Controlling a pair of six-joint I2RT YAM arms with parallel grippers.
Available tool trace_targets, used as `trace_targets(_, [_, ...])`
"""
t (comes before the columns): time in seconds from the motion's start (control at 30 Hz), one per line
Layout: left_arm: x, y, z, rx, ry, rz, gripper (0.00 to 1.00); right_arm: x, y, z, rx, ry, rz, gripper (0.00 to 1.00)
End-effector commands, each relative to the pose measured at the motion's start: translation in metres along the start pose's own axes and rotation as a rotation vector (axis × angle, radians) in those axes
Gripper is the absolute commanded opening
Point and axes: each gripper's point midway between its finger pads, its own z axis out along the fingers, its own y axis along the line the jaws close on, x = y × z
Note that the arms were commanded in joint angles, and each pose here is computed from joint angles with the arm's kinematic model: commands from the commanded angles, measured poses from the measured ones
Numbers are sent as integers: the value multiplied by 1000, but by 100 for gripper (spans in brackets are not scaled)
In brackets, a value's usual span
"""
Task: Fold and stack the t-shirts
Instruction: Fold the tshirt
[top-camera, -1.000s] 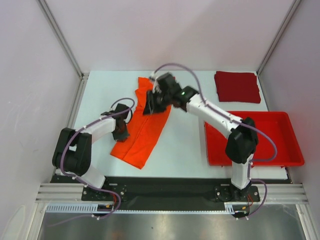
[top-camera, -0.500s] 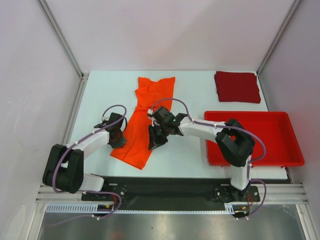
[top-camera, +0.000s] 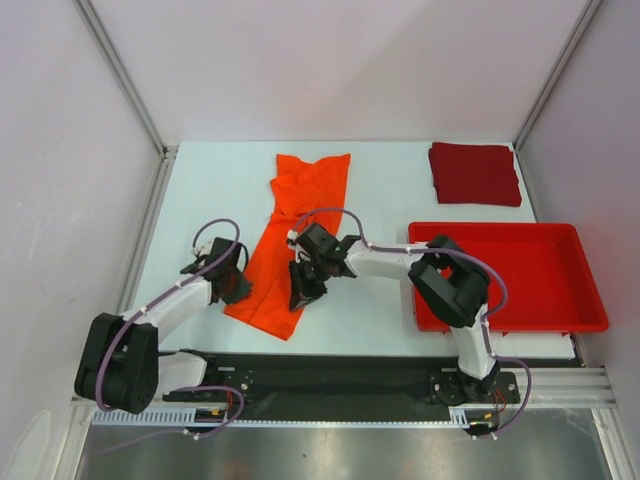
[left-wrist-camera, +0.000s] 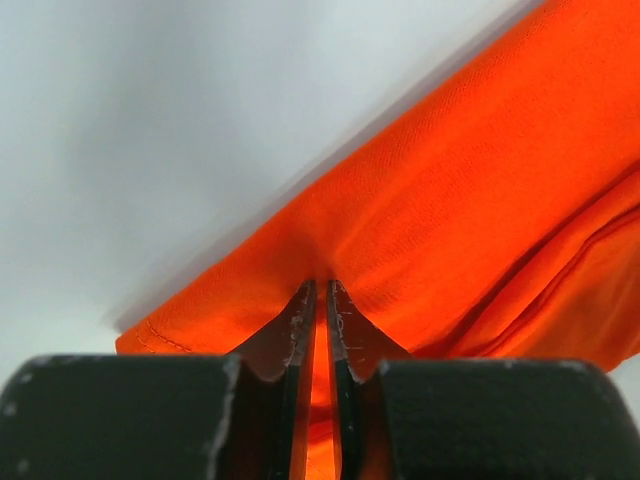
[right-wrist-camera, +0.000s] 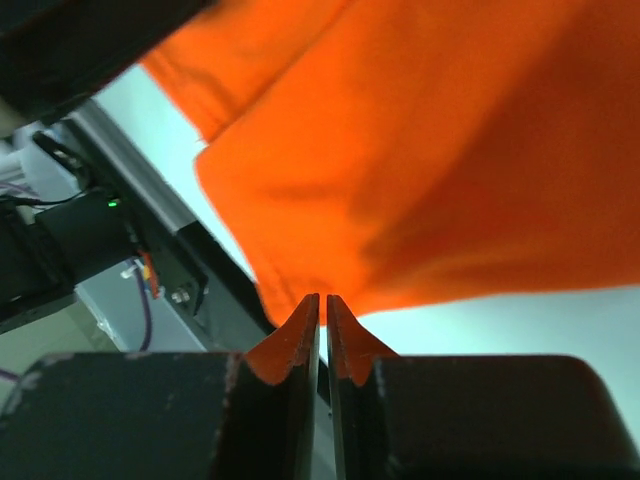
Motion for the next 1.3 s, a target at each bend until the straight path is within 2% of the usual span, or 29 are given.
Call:
trace_targets(0.0, [76, 36, -8, -120, 284, 0, 14, -7, 7, 8, -14, 5, -42, 11])
trace_targets(0.27, [102, 29, -10, -148, 353, 9, 13, 13, -23, 16, 55, 70, -27, 9])
trace_targets(0.33, [109, 28, -11, -145, 368, 13, 13, 27, -45, 13, 123, 95, -17, 8])
trace_targets(0.53, [132, 20, -19, -135, 404, 63, 13, 51, -84, -22, 202, 86, 39, 6])
trace_targets(0.67, [153, 23, -19, -124, 455, 67, 11, 69, -110, -42, 302, 103, 10, 6])
trace_targets(0.9, [170, 32, -28, -76, 446, 105, 11, 71, -121, -61, 358, 67, -25, 6])
trace_targets(1.1, [177, 34, -46, 34, 427, 41, 21, 66, -101, -82, 337, 14, -32, 7])
trace_targets(1.13, [177, 39, -50, 39, 427, 21, 27, 67, -98, -85, 329, 3, -21, 8])
trace_targets(1.2, [174, 37, -55, 75, 416, 12, 29, 68, -96, -88, 323, -7, -5, 9])
trace_targets(1.27, [164, 39, -60, 82, 369, 17, 37, 74, -95, -91, 314, -8, 22, 11])
